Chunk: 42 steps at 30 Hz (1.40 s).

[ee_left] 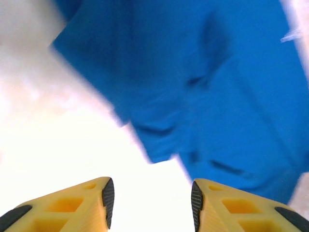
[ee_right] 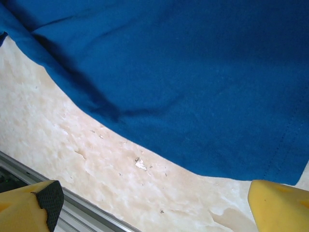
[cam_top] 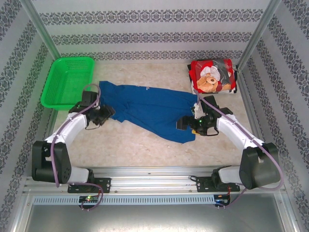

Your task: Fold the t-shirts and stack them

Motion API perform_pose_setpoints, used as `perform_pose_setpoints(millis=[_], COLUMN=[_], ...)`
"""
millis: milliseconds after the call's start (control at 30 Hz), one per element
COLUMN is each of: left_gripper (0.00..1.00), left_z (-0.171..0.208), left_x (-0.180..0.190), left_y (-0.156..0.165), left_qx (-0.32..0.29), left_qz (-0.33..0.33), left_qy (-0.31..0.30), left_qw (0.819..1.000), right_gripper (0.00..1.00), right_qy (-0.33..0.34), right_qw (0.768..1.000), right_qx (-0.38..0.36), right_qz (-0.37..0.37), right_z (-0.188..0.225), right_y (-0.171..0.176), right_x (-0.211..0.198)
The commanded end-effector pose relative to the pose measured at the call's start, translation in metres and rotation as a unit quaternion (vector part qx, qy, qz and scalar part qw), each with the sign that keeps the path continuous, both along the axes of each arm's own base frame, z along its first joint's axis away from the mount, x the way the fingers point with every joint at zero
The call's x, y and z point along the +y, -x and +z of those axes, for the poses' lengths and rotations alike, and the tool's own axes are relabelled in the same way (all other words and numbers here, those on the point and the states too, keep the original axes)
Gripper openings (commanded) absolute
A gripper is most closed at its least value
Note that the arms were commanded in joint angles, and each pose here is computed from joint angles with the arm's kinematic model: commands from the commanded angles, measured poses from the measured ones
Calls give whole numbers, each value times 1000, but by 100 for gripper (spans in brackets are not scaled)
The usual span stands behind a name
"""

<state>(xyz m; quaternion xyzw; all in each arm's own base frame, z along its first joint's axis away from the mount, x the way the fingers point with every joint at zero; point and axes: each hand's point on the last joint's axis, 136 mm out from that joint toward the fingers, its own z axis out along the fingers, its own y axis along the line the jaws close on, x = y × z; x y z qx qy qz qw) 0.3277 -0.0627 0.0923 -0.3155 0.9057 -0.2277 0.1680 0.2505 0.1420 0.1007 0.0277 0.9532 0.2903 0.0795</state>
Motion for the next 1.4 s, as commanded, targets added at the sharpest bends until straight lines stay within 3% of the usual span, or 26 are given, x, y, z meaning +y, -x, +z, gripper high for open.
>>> perform_pose_setpoints(millis=[0, 233, 633, 967, 1233, 1367], left_gripper=[41, 37, 35, 20, 1, 0], left_z=[-13, -43, -55, -59, -54, -39], left_x=[0, 3, 1, 4, 5, 2], left_y=[-11, -24, -52, -58, -59, -55], left_qx=[-6, 17, -6, -9, -17, -28], left_qz=[31, 38, 46, 49, 47, 45], left_qy=[10, -27, -33, -43, -47, -38], left_qw=[999, 999, 998, 998, 998, 998], right_gripper=[98, 98, 98, 98, 98, 98], right_qy=[-10, -9, -12, -13, -14, 1], right_qw=[1000, 1000, 1000, 1000, 1000, 1000], right_qx=[-19, -18, -15, -14, -8, 3], right_qz=[16, 16, 2, -3, -7, -11], right_z=[9, 10, 8, 7, 2, -4], right_y=[-11, -9, -3, -4, -2, 2], right_x=[4, 2, -4, -5, -5, -10])
